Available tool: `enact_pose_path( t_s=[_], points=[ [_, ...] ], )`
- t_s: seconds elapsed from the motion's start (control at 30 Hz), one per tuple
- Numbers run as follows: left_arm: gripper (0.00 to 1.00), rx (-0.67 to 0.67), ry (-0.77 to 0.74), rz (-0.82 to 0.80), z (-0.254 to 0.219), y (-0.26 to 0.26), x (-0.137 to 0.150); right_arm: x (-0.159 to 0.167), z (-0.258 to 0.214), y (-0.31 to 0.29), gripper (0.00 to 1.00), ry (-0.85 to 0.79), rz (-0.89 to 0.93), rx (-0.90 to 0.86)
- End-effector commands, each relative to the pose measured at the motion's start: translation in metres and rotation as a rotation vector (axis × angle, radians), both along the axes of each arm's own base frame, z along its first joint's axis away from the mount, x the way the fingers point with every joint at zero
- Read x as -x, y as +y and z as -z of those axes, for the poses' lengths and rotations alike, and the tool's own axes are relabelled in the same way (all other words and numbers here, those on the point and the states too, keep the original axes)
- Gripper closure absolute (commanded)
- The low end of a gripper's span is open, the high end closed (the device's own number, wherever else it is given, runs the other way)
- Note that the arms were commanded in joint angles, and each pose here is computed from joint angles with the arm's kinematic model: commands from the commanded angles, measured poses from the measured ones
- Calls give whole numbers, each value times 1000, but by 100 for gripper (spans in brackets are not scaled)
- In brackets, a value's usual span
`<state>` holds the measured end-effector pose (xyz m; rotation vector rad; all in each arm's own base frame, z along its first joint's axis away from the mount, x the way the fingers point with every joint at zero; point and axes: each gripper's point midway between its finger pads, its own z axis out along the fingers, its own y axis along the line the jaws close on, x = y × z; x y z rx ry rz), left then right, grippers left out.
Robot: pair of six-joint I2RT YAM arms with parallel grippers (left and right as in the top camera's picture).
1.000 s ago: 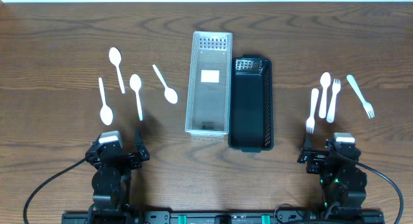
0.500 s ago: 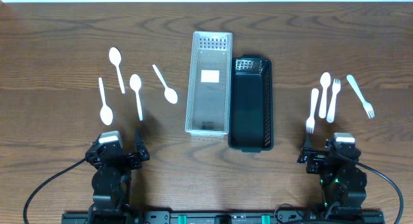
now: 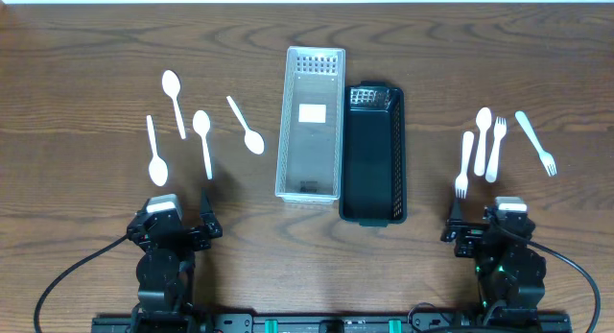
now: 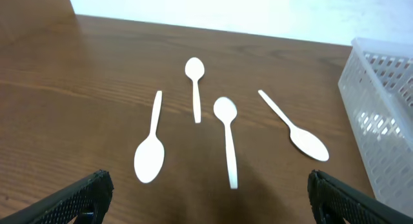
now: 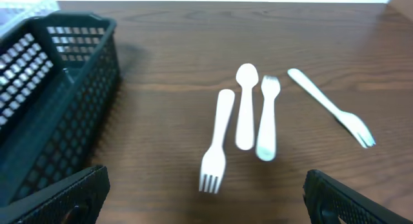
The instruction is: Pack container
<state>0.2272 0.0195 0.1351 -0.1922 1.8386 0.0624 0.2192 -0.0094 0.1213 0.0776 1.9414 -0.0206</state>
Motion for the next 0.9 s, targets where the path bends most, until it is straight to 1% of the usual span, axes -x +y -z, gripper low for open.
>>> enact_pose_path(
  t_s=[0.0, 0.07, 0.13, 0.17, 0.27, 0.33, 0.43, 0.53, 0.6, 0.73, 0.87],
  points=[
    [2, 9, 12, -9, 8, 1, 0, 0, 3, 12, 1, 3, -61, -43],
    [2, 62, 29, -8, 14, -1, 1, 0, 2, 19, 1, -2, -99, -57],
    [2, 135, 32, 33, 15, -12, 1, -1, -3, 30, 1, -23, -158, -78],
    [2, 151, 31, 48, 15, -15, 0, -1, -6, 36, 1, -33, -196, -91],
    [2, 153, 34, 57, 15, -17, 0, 2, -18, 62, 1, -77, -343, -137],
    [2, 153, 28, 60, 12, -17, 0, 3, -26, 71, 1, -100, -390, -163],
    [2, 142, -18, 51, -9, -15, 1, 2, -34, 67, 1, -114, -367, -170],
    [2, 129, -91, -7, -39, -3, 3, 2, -47, 59, 1, -119, -321, -154],
    [2, 129, -121, -19, -57, -1, 6, 2, -57, 54, 1, -111, -287, -144],
    [2, 129, -129, -19, -83, -1, 5, -1, -81, 45, 1, -70, -238, -136],
    [2, 125, -99, -21, -105, -1, -3, -15, -110, 29, 1, -3, -141, -109]
  ],
)
